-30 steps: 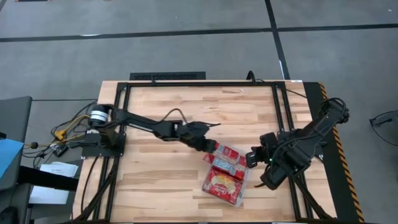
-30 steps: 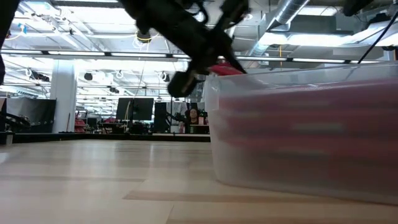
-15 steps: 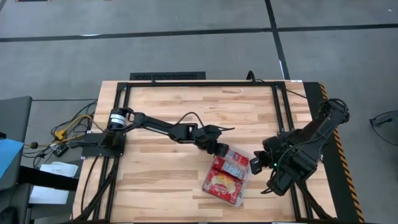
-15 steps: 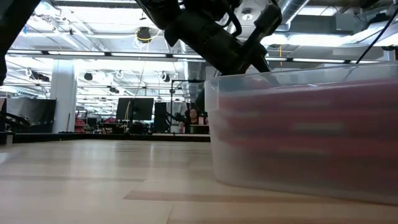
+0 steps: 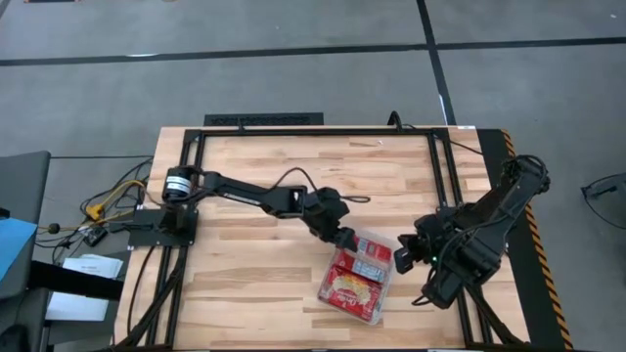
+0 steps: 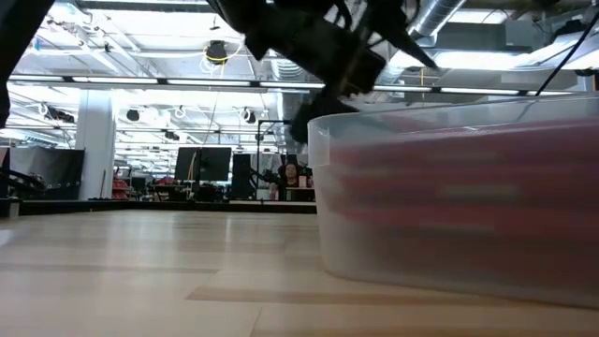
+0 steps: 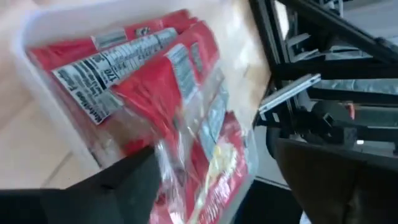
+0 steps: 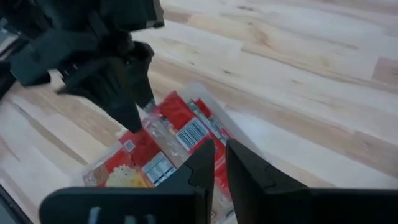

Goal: Sort popcorn bags into baskets
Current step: Put the red popcorn bag into the transparent bin, then return to Home Position

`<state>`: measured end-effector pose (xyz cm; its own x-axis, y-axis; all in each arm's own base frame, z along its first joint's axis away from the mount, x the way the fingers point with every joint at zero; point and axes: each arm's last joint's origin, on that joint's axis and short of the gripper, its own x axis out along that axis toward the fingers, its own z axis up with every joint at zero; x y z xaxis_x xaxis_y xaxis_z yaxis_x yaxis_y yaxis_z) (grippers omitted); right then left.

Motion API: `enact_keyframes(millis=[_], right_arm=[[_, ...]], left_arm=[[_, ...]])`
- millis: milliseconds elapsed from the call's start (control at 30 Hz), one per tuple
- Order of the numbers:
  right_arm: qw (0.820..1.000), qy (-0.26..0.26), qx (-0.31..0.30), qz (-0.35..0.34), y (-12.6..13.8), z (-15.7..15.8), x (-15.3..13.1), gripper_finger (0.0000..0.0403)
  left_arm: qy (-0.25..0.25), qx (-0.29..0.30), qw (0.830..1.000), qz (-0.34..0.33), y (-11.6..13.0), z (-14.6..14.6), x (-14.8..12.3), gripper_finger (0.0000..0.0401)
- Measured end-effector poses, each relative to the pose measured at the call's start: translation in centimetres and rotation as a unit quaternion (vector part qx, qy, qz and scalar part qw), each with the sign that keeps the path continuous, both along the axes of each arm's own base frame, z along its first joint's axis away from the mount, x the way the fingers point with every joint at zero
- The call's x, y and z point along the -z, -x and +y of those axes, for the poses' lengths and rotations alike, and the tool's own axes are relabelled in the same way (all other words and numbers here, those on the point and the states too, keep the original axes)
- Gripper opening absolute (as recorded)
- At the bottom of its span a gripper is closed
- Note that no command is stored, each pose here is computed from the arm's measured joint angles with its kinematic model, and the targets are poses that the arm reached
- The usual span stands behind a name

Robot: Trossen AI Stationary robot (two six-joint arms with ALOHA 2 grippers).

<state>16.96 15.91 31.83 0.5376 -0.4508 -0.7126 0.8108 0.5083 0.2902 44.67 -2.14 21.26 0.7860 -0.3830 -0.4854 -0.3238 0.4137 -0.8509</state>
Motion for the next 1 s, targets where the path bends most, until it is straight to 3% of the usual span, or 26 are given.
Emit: enact_keyframes(millis=[133, 333, 467, 633, 767, 833, 933, 1000], right_arm=[[1.0, 0.012, -0.002, -0.008, 0.0, -0.1, -0.1, 0.0067], [0.999, 0.037, -0.001, -0.03, -0.4, -0.3, -0.2, 0.0067], [0.985, 0.105, -0.05, -0.126, -1.0, 1.1, -0.8, 0.0067], [0.949, 0.22, -0.088, -0.208, -1.5, 2.8, -2.6, 0.0064], [0.933, 0.284, -0.122, -0.182, -1.5, 2.0, -6.5, 0.0059], [0.925, 0.316, -0.155, -0.147, -1.5, 1.4, -8.2, 0.0058], [0.925, 0.304, -0.151, -0.172, -1.1, 0.8, -10.8, 0.0058], [0.927, 0.289, -0.107, -0.213, -1.0, 0.3, -12.5, 0.0058]], left_arm=[[-0.03, 0.008, 0.999, 0.014, 1.1, 0.8, -1.4, 0.0318], [-0.087, 0.02, 0.996, 0.031, 3.4, 1.7, -4.0, 0.0327], [-0.161, 0.113, 0.979, -0.056, 6.2, -0.3, -8.7, 0.0328], [-0.257, 0.184, 0.919, -0.235, 12.7, -3.9, -17.2, 0.0328], [-0.327, 0.162, 0.862, -0.352, 19.1, -4.4, -22.9, 0.0328], [-0.331, 0.153, 0.842, -0.398, 22.4, -4.1, -25.0, 0.0328], [-0.324, 0.147, 0.816, -0.456, 26.6, -3.9, -27.2, 0.0328], [-0.339, 0.182, 0.773, -0.505, 29.1, -3.8, -28.0, 0.0328]])
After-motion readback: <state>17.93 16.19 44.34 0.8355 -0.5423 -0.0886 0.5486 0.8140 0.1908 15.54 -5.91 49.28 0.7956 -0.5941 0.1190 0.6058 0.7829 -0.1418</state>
